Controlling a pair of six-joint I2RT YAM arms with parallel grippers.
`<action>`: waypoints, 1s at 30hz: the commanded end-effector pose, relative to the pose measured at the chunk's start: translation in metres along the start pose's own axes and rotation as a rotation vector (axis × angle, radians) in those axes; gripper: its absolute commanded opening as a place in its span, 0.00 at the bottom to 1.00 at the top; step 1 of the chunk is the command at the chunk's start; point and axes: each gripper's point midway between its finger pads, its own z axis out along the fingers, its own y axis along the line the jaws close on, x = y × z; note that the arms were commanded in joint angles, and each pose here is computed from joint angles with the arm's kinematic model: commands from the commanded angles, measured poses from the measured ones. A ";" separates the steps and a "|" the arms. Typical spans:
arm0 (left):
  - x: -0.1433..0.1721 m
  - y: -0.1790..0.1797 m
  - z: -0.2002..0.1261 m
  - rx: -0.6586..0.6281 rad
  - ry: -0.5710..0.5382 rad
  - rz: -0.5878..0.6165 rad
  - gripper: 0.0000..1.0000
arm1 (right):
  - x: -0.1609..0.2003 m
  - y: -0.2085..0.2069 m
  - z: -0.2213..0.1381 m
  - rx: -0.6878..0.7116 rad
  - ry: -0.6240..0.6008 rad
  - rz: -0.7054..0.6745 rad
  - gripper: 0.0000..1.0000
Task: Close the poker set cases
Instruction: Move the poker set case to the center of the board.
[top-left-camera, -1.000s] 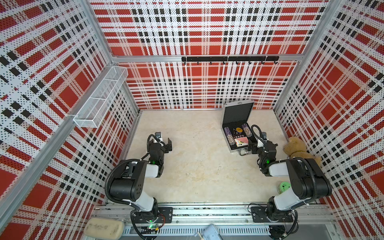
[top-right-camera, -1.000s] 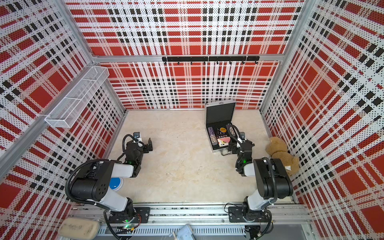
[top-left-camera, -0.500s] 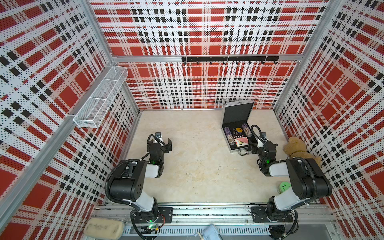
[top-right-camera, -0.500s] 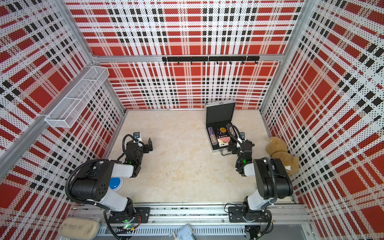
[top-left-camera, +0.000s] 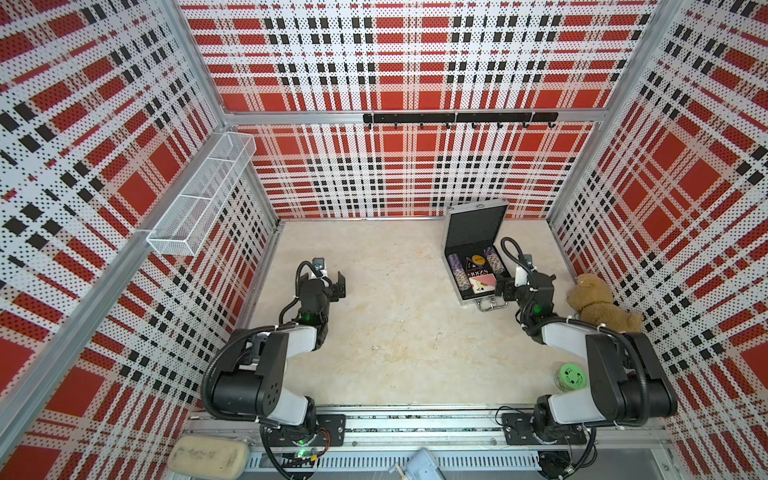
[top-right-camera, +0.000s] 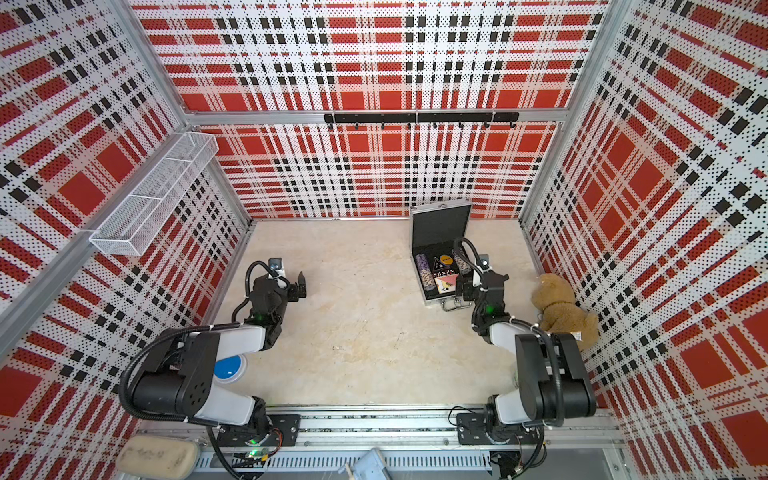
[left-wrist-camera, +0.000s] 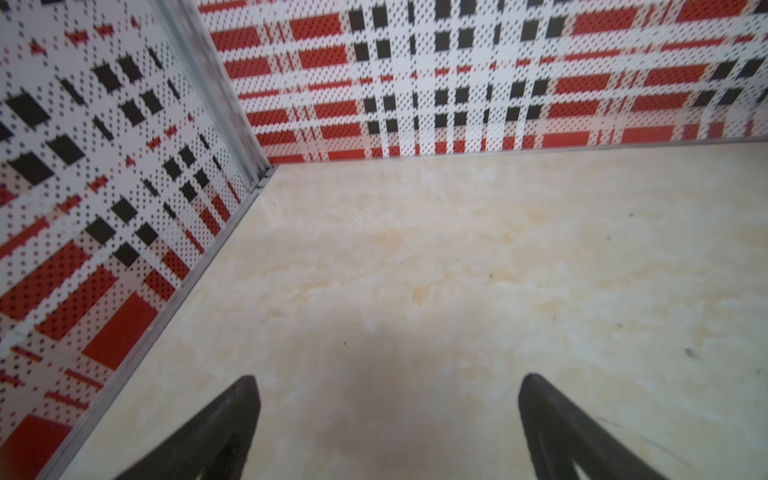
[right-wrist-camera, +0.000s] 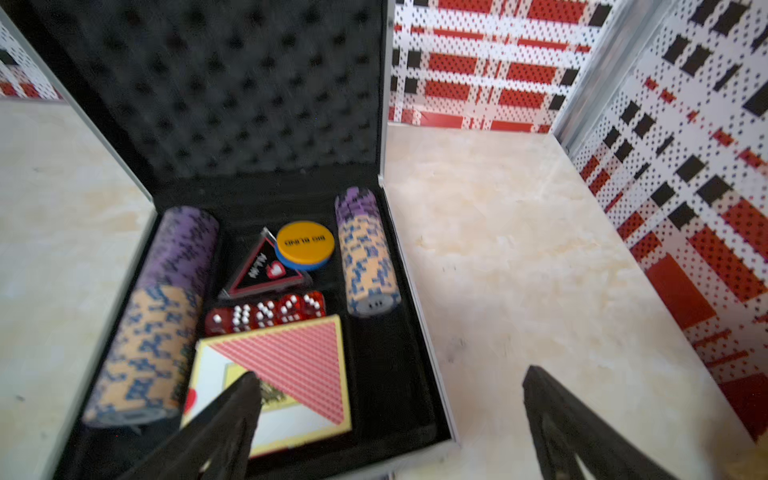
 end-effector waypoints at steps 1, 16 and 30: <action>-0.021 -0.011 -0.004 0.023 0.042 0.045 0.99 | 0.003 0.025 -0.010 -0.068 0.173 -0.006 1.00; -0.019 -0.107 -0.001 0.350 0.295 -0.133 0.99 | 0.056 0.149 -0.021 -0.249 0.576 0.005 0.76; -0.005 -0.120 0.004 0.389 0.361 -0.166 0.99 | 0.067 0.162 0.006 -0.233 0.659 -0.010 0.62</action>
